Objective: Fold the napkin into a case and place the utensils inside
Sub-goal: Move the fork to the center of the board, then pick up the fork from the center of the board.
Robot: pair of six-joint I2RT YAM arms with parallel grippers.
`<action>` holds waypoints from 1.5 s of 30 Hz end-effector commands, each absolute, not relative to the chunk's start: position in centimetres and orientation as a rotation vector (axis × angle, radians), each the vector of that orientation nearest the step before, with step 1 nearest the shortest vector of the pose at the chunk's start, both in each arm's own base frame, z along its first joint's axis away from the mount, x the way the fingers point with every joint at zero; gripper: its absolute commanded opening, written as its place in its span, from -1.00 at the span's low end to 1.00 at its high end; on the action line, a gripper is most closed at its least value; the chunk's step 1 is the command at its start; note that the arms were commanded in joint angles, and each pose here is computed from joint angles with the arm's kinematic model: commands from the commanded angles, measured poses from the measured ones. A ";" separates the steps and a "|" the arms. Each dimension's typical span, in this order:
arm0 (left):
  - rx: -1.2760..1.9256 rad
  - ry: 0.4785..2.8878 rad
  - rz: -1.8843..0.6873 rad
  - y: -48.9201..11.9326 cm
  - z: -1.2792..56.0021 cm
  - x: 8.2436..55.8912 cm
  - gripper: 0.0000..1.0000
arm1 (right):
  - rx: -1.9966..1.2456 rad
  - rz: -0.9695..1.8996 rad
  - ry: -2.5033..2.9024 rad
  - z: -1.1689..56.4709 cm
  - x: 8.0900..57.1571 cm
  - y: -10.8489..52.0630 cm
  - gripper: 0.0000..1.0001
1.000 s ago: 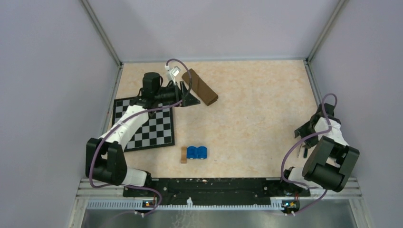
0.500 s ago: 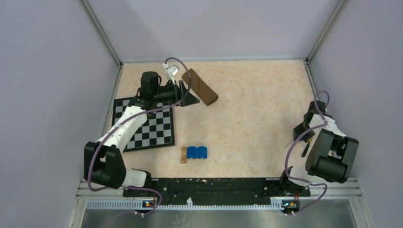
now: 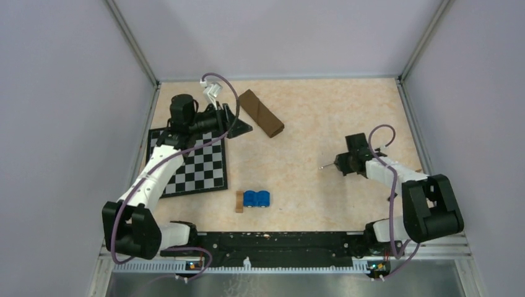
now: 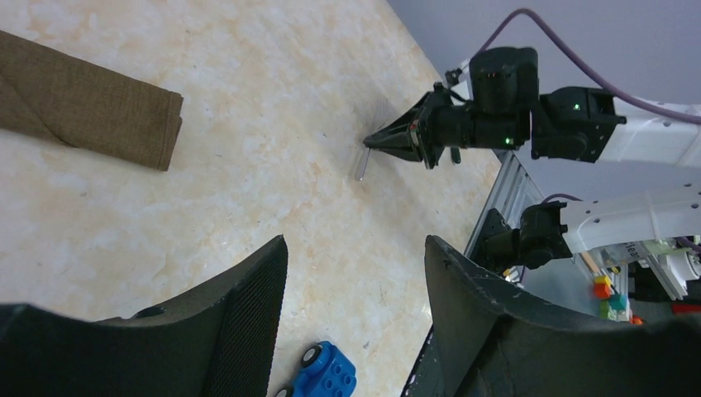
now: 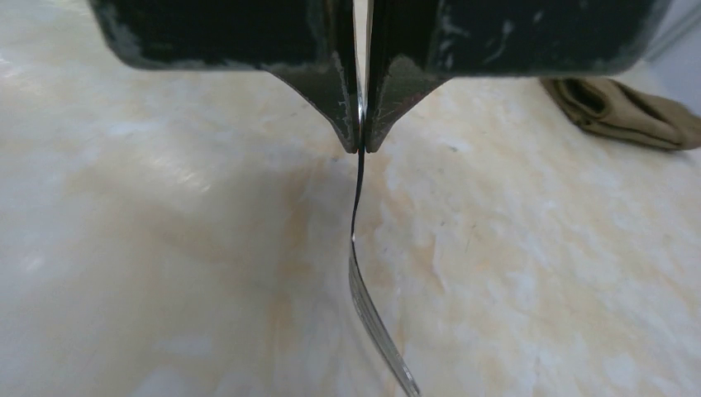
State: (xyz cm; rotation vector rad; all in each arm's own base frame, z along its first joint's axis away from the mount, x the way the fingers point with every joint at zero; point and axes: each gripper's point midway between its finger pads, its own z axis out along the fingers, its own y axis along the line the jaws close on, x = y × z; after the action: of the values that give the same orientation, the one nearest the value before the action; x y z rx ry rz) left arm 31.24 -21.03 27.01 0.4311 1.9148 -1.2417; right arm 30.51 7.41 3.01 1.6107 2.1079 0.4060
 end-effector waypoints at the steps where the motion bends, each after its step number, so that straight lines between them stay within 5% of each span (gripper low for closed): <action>1: 0.452 1.808 -1.180 -19.7 29.4 30.8 0.34 | 1.953 0.523 1.625 3.8 33.4 8.7 -1.00; 8: 0.451 1.802 -1.171 -19.4 29.7 30.6 0.34 | 2.032 0.549 1.431 3.8 34.1 12.0 -1.00; 14: 0.449 1.790 -1.180 -19.1 30.1 30.4 0.33 | 1.933 0.765 1.524 8.1 33.8 17.7 0.10; 21: 0.459 1.767 -1.147 -18.7 30.8 30.0 0.33 | 0.952 0.428 2.091 14.9 32.0 17.1 0.60; 25: 0.456 1.770 -1.144 -18.6 30.8 30.1 0.33 | -0.265 -0.027 2.277 14.8 33.5 16.0 0.59; 29: 0.439 1.775 -1.176 -18.6 30.5 30.3 0.34 | -1.238 -0.285 2.306 8.7 31.3 12.7 0.35; 34: 0.421 1.780 -1.168 -18.3 29.8 30.8 0.34 | -1.353 0.153 2.040 10.6 34.1 15.1 0.21; 45: 0.411 1.789 -1.131 -17.8 29.4 31.6 0.34 | -1.646 0.336 2.016 6.4 32.9 15.9 0.18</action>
State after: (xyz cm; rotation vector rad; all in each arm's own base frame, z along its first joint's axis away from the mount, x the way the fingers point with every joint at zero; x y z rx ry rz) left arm 30.72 -18.19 28.59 0.3851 1.8419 -1.1690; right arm 33.47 15.11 6.15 -1.5013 2.1477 0.2602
